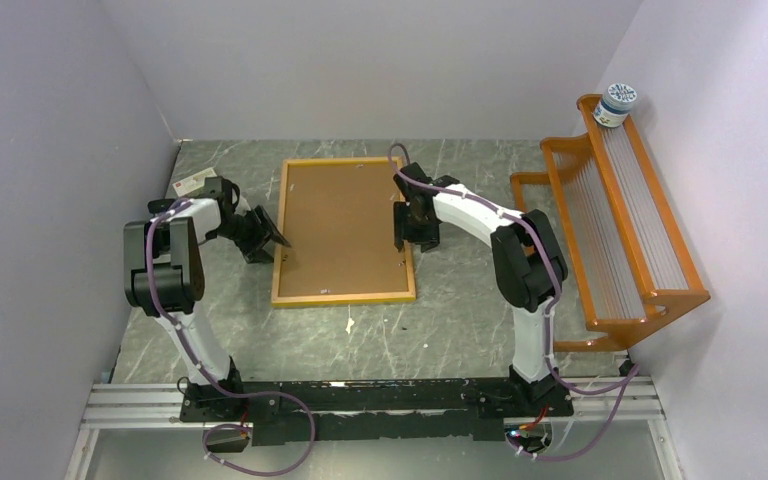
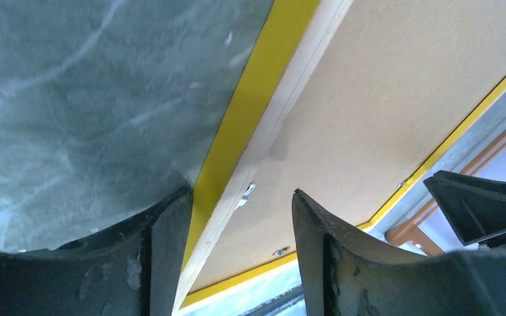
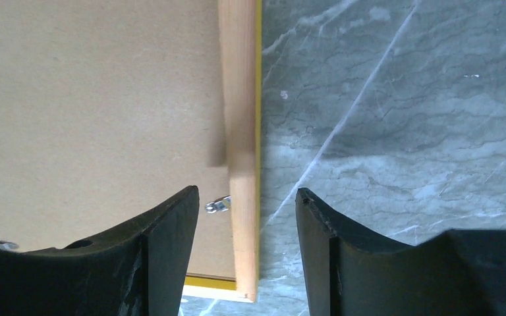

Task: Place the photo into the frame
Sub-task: Install the photo frame at the center of the board.

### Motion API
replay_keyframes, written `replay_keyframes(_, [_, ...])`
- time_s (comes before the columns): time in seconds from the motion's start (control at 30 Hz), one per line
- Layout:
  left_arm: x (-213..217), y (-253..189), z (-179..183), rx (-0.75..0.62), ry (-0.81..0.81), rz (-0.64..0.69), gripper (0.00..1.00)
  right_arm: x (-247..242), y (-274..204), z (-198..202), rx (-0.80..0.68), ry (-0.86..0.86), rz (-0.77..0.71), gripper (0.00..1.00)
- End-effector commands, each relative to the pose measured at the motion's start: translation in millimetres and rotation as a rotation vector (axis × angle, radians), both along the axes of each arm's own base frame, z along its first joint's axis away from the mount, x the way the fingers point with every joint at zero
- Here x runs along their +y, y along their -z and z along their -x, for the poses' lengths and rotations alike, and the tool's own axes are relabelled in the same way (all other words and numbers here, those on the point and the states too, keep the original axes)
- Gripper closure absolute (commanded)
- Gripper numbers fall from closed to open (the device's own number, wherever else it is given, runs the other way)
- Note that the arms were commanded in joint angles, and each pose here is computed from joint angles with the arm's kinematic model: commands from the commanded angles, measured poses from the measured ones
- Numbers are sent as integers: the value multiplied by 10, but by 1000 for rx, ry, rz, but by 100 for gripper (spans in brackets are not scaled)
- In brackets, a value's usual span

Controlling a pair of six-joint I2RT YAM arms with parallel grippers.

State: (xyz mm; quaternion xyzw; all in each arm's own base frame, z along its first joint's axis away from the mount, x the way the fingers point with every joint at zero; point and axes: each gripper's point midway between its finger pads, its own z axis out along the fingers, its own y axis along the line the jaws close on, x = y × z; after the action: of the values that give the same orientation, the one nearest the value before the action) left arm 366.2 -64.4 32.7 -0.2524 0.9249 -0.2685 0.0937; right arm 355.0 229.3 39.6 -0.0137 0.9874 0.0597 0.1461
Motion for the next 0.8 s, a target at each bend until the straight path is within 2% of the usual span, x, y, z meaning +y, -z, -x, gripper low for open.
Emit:
replay_keyframes(0.0, [-148, -110, 220, 26, 8, 59, 42, 165, -444, -146, -130, 24, -134, 41])
replay_keyframes(0.17, [-369, -193, 274, -14, 42, 182, 57, 576, -684, -80, -122, -54, -367, 44])
replay_keyframes(0.23, [-438, -179, 295, -13, 52, 190, 62, 764, -635, -27, -78, -69, -448, 48])
replay_keyframes(0.3, [-529, -179, 323, -20, 73, 196, 65, 966, -609, 35, -40, -88, -528, 56])
replay_keyframes(0.4, [-527, -148, 372, -14, 69, 158, 70, 1250, -578, 117, -18, -105, -616, 64])
replay_keyframes(0.57, [-430, -118, 407, -62, 61, 85, 73, 1671, -472, 279, 9, -120, -707, 67])
replay_keyframes(0.77, [-524, -70, 480, -55, 71, 120, 76, 2007, -203, 430, 41, -73, -716, 68])
